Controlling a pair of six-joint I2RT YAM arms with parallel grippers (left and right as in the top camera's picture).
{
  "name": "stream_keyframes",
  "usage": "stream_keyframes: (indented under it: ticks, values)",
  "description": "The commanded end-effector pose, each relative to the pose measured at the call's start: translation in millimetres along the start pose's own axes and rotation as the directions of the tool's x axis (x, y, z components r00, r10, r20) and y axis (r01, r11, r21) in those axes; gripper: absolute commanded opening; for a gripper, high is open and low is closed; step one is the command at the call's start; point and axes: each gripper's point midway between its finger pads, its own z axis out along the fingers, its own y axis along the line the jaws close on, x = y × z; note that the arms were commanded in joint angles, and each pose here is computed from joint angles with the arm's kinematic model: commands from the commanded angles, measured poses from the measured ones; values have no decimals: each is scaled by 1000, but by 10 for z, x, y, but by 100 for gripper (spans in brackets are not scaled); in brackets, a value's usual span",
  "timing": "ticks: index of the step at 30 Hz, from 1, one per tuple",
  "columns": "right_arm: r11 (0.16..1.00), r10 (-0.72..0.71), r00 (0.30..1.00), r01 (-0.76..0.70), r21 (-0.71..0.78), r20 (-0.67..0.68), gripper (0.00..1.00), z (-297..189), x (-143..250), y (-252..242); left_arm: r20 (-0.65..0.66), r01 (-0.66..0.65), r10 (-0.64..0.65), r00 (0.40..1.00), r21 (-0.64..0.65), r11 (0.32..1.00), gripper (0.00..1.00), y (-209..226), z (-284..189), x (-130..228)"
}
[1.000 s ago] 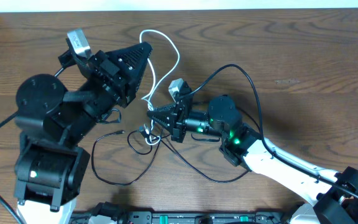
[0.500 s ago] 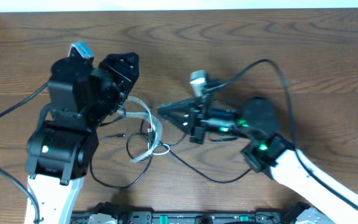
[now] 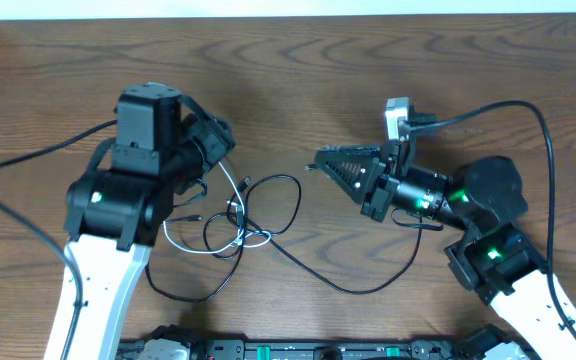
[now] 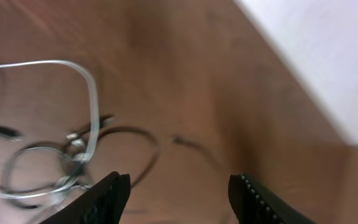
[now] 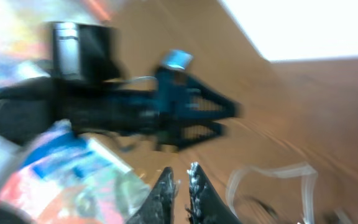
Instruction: Untangle cables
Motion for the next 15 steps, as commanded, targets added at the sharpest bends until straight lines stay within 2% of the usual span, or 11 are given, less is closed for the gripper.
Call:
stream_keyframes:
  ticks: [1, 3, 5, 7, 11, 15]
  values:
    - [979, 73, 997, -77, 189, 27, 21, -38, 32, -460, -88, -147, 138, 987, -101, 984, 56, 194, 236, 104]
    - [943, 132, 991, -133, 305, 25, 39, -80, 146, -733, -172, -148, 118, 978, -175, 973, 56, 355, 409, 227]
    - [918, 160, 987, -157, 364, 23, 54, -106, 214, -878, -242, -158, 101, 965, -233, 960, 49, 469, 565, 336]
    - [896, 181, 983, -174, 408, 21, 70, -126, 270, -988, -307, -178, 87, 948, -281, 943, 49, 561, 745, 445]
    - [864, 208, 978, -192, 466, 18, 79, -175, 350, -1116, -402, -209, 52, 914, -358, 910, 49, 732, 1091, 612]
    - [819, 233, 972, -208, 535, 22, 84, -263, 436, -1253, -474, -234, 6, 880, -425, 874, 49, 932, 1360, 757]
